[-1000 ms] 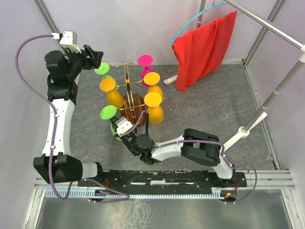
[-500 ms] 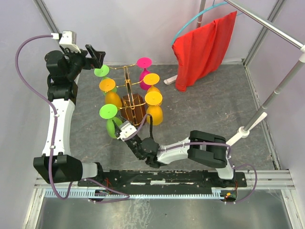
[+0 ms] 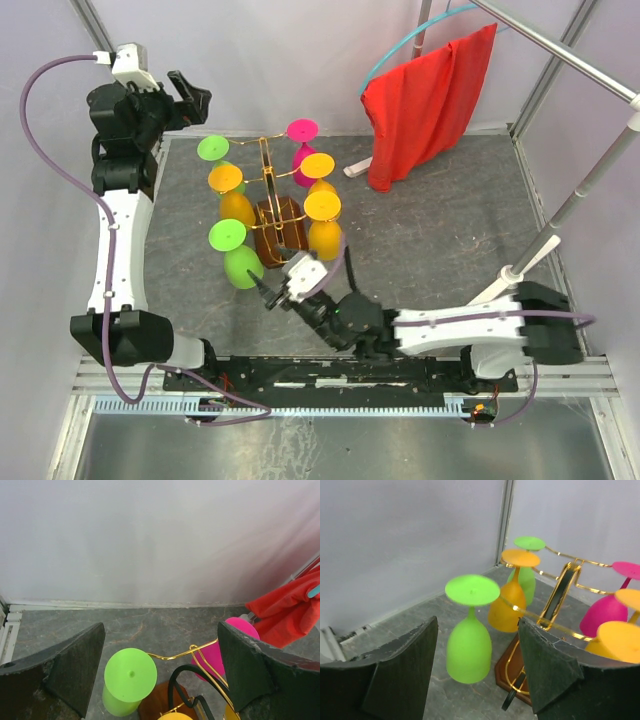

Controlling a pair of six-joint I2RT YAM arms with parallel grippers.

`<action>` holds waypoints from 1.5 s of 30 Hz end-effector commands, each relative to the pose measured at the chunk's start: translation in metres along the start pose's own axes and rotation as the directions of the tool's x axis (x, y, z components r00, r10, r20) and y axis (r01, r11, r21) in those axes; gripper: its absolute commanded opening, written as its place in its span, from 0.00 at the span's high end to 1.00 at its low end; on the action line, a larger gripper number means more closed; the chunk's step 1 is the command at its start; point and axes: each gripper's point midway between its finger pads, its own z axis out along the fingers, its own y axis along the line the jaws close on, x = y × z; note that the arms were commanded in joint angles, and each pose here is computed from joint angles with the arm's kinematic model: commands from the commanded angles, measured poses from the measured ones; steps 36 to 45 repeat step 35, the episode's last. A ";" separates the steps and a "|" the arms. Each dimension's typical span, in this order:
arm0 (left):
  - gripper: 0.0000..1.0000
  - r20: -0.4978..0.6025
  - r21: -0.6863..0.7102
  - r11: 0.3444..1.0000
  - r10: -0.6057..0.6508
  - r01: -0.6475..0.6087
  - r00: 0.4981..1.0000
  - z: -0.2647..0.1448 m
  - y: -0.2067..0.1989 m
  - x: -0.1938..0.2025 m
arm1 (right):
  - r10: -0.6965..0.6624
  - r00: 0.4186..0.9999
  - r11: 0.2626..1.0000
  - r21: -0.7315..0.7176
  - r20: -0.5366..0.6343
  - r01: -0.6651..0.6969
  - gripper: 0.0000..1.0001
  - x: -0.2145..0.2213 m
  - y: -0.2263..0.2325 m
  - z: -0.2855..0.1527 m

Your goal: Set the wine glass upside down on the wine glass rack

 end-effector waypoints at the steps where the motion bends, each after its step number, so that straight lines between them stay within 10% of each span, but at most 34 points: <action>1: 0.01 0.019 -0.034 0.998 -0.056 0.056 0.998 -0.006 -0.001 -0.018 | 0.089 0.986 0.995 -0.039 -0.140 -0.096 0.28 -0.041 -0.015 -0.015; 10: 0.01 0.029 -0.095 0.994 -0.045 0.048 0.999 -0.013 0.008 -0.020 | -0.012 0.957 0.996 0.078 -0.291 0.036 0.24 -0.095 -0.096 0.007; 27: 0.01 0.041 -0.199 0.980 -0.008 0.016 0.999 -0.018 0.026 -0.025 | 0.164 0.896 0.920 0.392 -0.413 0.012 0.22 -0.037 -0.313 0.029; 45: 0.01 0.018 -0.221 0.975 -0.033 0.036 0.999 -0.009 0.033 -0.015 | 0.195 0.890 0.898 0.440 -0.412 0.007 0.22 -0.029 -0.337 0.016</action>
